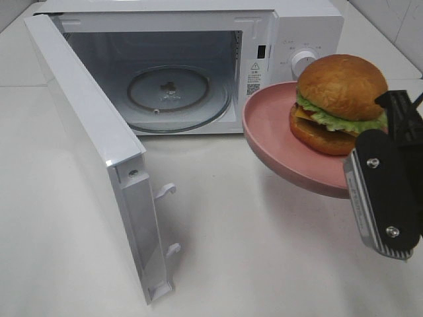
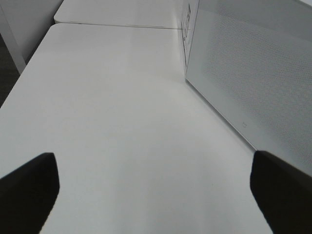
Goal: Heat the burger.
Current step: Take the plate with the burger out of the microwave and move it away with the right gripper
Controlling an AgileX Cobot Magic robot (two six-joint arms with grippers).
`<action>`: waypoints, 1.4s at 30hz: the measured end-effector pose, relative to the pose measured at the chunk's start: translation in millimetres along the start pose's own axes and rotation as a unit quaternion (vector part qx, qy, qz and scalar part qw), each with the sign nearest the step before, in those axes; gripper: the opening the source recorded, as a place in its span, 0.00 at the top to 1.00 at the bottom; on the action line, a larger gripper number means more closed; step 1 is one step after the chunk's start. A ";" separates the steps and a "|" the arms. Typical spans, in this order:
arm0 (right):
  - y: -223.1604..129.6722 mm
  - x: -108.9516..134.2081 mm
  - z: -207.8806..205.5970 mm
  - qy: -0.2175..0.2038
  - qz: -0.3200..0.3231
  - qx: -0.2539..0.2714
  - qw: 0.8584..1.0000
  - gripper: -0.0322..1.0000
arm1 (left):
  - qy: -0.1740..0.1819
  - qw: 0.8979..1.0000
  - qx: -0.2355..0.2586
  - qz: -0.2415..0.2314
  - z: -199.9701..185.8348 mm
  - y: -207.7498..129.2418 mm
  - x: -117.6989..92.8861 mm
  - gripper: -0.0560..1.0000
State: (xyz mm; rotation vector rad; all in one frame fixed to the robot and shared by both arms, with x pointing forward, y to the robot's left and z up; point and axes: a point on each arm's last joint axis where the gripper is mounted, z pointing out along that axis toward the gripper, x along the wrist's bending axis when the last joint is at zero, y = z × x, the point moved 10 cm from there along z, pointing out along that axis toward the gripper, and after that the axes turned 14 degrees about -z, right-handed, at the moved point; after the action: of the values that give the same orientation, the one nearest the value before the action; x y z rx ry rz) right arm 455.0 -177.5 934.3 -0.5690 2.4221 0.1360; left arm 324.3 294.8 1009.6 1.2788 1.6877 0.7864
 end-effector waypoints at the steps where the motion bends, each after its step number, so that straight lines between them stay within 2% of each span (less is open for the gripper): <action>1: -4.9 2.6 -6.5 0.001 0.011 0.010 1.000 0.92 | 0.000 1.000 0.000 0.000 0.0 0.0 0.0 0.01; 13: -25.9 15.5 -32.5 0.003 0.097 0.054 0.994 0.92 | 0.000 1.000 0.000 0.000 0.0 0.0 0.0 0.01; 16: -35.6 20.0 -33.9 0.010 0.127 0.080 0.989 0.92 | 0.000 1.000 0.000 0.000 0.0 0.0 0.0 0.01; 18: -47.1 23.5 -36.2 0.010 0.174 0.112 0.978 0.92 | 0.000 1.000 0.000 0.000 0.0 0.0 0.0 0.01; 21: -49.1 22.9 -36.6 0.006 0.188 0.118 0.975 0.92 | 0.000 1.000 0.000 0.000 0.0 0.0 0.0 0.01; 23: -53.9 20.5 -37.6 -0.011 0.243 0.128 0.961 0.92 | 0.000 1.000 0.000 0.000 0.0 0.0 0.0 0.01; 26: -54.5 20.1 -37.7 -0.014 0.259 0.130 0.957 0.92 | 0.000 1.000 0.000 0.000 0.0 0.0 0.0 0.01; 28: -56.2 21.6 -38.2 -0.017 0.296 0.134 0.946 0.92 | 0.000 1.000 0.000 0.000 0.0 0.0 0.0 0.01; 36: -65.9 28.6 -37.2 -0.010 0.341 0.169 0.925 0.92 | 0.000 1.000 0.000 0.000 0.0 0.0 0.0 0.01; 37: -70.7 30.3 -33.6 -0.008 0.355 0.188 0.916 0.92 | 0.000 1.000 0.000 0.000 0.0 0.0 0.0 0.01; 39: -72.7 30.8 -31.1 -0.007 0.359 0.197 0.912 0.92 | 0.000 1.000 0.000 0.000 0.0 0.0 0.0 0.01; 41: -76.7 35.0 -20.4 0.000 0.399 0.224 0.889 0.92 | 0.000 1.000 0.000 0.000 0.0 0.0 0.0 0.01; 42: -76.7 35.0 -20.4 0.000 0.399 0.224 0.889 0.92 | 0.000 1.000 0.000 0.000 0.0 0.0 0.0 0.01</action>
State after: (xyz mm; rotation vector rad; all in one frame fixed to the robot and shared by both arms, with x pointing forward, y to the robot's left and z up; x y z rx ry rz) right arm 452.0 -264.2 932.3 0.6512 2.4200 -0.0869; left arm 324.3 294.8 1009.6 1.2788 1.6877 0.7864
